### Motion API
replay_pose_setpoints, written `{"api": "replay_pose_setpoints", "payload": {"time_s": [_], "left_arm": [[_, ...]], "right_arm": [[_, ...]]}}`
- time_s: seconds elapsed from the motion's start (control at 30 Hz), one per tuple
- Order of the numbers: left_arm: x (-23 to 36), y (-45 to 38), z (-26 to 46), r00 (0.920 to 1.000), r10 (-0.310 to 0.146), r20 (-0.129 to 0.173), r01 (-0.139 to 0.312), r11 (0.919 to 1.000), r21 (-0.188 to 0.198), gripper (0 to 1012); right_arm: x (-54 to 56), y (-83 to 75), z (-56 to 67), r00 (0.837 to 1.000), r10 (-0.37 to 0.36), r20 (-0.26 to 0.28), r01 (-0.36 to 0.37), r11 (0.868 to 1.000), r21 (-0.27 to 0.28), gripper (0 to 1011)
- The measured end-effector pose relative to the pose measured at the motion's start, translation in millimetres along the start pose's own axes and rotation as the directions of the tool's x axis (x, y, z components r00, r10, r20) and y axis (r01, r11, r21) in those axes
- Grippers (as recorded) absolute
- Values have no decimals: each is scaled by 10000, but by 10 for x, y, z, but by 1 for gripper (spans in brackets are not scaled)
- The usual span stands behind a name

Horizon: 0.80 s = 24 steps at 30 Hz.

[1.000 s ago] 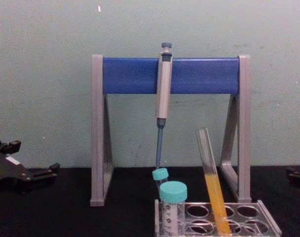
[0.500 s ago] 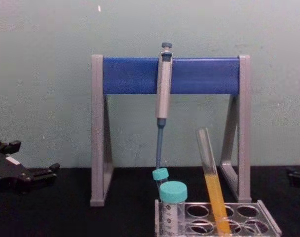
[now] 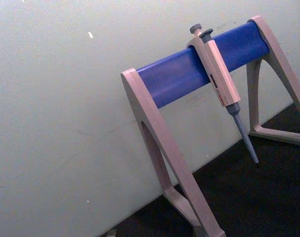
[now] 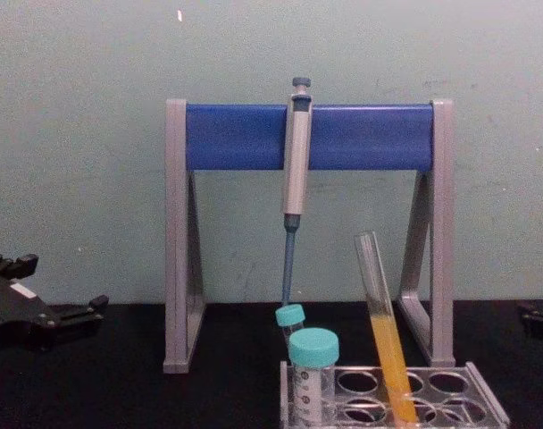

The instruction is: Pick up the test tube from the test tube rack, shake it, then place it back into the test tube rack.

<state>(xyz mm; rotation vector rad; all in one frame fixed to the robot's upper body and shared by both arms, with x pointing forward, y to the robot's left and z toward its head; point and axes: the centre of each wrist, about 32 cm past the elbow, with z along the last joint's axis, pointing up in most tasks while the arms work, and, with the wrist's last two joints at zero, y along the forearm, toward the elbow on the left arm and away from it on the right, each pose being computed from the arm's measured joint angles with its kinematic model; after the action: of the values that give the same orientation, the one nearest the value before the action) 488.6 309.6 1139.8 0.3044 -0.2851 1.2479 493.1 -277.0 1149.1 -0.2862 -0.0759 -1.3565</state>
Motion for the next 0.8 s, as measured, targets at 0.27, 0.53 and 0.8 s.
{"api": "replay_pose_setpoints", "payload": {"time_s": [0.27,0.53,0.8], "left_arm": [[0,0,0,10000,1,1,-1,10000,1,1001],[0,0,0,10000,0,0,0,10000,1,1001],[0,0,0,10000,1,1,-1,10000,0,1001]], "right_arm": [[0,0,0,10000,0,0,0,10000,1,1000],[0,0,0,10000,0,0,0,10000,0,1000],[0,0,0,10000,0,1,0,10000,0,1000]]}}
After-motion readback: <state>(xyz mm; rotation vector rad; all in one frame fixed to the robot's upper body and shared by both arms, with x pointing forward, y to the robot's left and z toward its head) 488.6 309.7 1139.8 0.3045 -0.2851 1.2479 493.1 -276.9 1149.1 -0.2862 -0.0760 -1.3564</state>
